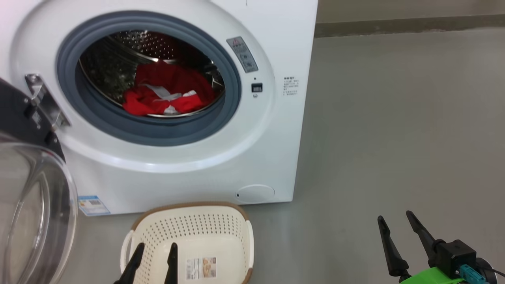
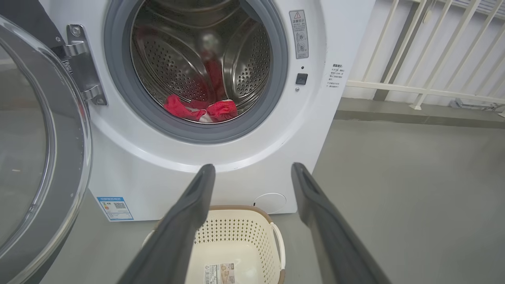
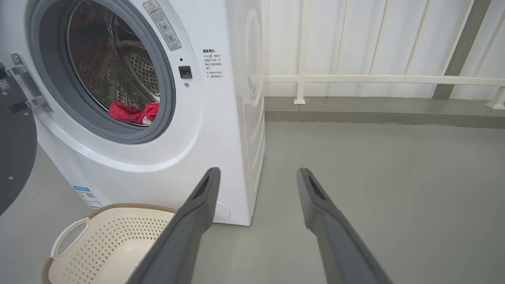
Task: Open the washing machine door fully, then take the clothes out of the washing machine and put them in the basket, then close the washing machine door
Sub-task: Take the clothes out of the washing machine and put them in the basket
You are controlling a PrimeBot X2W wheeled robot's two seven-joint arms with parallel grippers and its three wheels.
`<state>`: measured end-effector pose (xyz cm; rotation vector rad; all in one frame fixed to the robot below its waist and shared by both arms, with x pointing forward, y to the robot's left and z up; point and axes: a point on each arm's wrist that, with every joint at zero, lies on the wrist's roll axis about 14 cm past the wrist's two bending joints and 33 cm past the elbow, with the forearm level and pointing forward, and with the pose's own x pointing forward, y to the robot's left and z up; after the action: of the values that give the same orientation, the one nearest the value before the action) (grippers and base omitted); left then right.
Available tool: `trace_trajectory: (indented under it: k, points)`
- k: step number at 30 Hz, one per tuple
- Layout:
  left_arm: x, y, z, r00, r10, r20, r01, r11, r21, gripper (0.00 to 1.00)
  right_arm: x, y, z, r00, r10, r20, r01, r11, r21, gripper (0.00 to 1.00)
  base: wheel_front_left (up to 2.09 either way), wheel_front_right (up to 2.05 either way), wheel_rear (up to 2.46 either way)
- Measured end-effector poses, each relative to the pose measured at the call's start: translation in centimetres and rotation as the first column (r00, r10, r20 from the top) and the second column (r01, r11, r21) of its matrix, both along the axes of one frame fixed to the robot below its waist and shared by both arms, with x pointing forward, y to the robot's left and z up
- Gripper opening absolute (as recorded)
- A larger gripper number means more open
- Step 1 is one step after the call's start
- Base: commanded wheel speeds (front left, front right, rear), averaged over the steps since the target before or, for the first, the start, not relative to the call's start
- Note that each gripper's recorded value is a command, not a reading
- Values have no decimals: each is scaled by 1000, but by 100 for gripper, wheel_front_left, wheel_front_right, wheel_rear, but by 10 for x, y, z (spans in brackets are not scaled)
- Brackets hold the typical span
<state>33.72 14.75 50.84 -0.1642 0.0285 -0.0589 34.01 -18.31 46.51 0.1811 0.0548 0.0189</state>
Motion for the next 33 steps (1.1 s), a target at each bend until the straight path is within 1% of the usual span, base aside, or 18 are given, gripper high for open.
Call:
trace_trajectory:
  k: [9, 33]
  points:
    - [-1, 5, 0, 1000, 30, -4, -30, 1000, 4, 100, 1, 2, 0, 1000, 7, -4, -7, 1000, 0, 100, 75, -75, 0]
    - [0, 7, 0, 999, 41, -9, -41, 999, 21, 100, 1, 3, 0, 1000, 10, -7, -10, 1000, 0, 100, 0, 0, 0]
